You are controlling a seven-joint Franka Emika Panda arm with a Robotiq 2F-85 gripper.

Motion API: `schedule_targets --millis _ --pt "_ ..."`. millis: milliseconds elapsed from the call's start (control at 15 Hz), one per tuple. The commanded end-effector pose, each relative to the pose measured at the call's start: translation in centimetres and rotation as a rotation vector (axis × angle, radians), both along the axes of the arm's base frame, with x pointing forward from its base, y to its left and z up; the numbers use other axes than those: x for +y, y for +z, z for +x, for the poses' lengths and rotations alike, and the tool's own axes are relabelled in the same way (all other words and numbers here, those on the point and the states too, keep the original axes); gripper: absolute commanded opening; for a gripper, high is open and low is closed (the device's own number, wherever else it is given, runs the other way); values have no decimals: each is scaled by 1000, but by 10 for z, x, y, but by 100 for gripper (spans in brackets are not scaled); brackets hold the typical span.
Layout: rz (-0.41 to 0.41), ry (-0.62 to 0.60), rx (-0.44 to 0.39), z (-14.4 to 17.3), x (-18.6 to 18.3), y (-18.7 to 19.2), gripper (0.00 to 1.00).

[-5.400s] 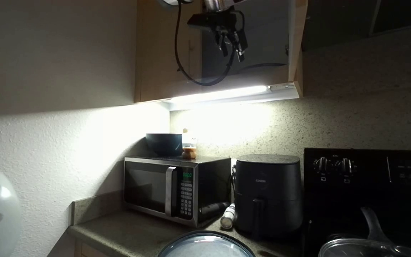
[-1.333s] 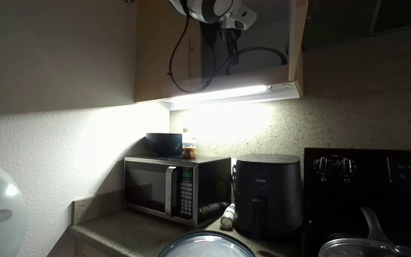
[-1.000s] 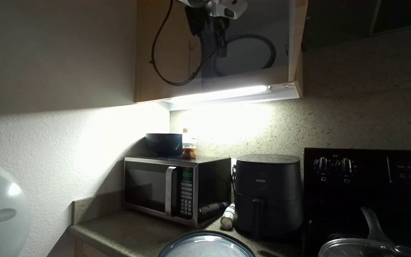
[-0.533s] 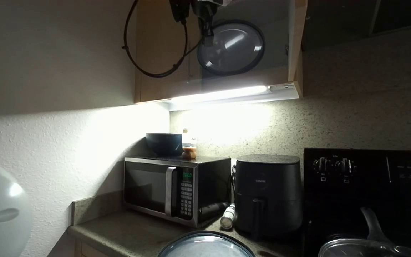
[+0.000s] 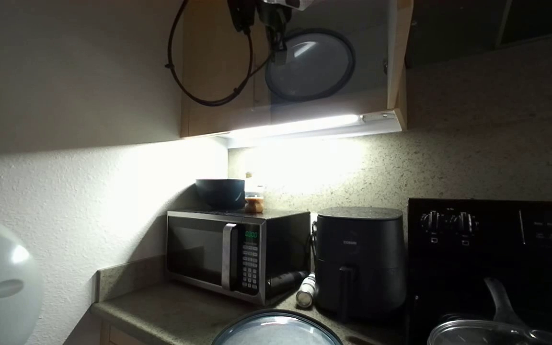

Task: Pick up the lid from the cabinet and put it on the counter

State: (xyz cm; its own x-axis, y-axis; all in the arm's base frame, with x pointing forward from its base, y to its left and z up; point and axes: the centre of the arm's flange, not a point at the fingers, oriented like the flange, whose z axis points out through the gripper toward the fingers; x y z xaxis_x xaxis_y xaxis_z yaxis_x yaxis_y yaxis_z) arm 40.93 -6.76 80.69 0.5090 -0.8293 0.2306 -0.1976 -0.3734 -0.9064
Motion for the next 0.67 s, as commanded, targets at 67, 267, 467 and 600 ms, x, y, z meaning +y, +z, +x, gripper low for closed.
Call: schedule_targets --millis 67,267,467,600 --pt "-122 102 81 -19 53 -18 7" --pt "-179 185 77 -40 91 -20 7" --pt "-205 250 96 -61 118 -27 7" --pt "-210 271 106 -73 127 -32 7"
